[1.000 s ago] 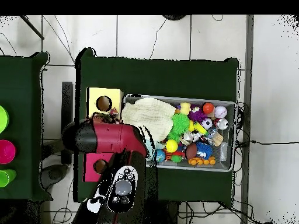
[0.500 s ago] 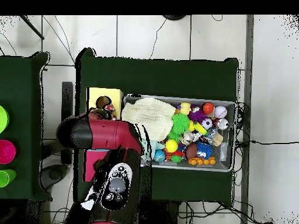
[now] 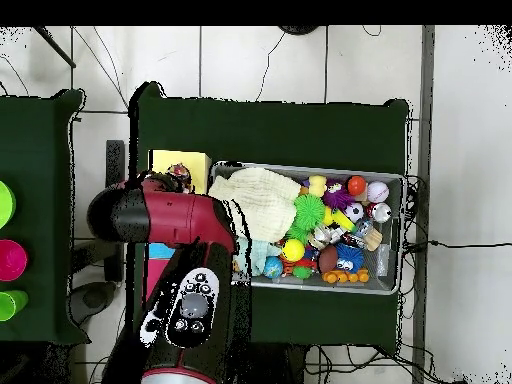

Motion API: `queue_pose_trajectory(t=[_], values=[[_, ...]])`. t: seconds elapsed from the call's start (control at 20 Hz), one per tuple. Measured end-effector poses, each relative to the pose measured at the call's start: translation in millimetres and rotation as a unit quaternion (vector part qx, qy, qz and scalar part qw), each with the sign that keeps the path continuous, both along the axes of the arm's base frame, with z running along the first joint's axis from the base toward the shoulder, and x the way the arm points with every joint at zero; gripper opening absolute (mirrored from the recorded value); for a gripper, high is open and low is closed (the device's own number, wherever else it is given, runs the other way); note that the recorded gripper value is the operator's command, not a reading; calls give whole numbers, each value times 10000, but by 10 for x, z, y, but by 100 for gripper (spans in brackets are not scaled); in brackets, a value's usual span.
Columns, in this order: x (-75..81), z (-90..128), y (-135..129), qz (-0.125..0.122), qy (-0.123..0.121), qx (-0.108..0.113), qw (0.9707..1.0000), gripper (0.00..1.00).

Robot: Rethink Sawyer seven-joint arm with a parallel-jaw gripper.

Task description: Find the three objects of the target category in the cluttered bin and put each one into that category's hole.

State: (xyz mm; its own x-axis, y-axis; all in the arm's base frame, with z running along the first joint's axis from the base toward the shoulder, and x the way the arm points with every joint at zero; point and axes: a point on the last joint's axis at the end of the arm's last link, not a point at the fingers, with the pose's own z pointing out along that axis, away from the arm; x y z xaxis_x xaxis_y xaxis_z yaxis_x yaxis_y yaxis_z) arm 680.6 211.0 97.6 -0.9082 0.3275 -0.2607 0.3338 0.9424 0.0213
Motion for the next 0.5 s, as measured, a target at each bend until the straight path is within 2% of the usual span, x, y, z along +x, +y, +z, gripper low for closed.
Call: queue_pose_trajectory(t=[0.25,0.5], values=[[79,-5,24,-29,-51,38,10000,0],[64,-93,22,-70,10,52,10000,0]])
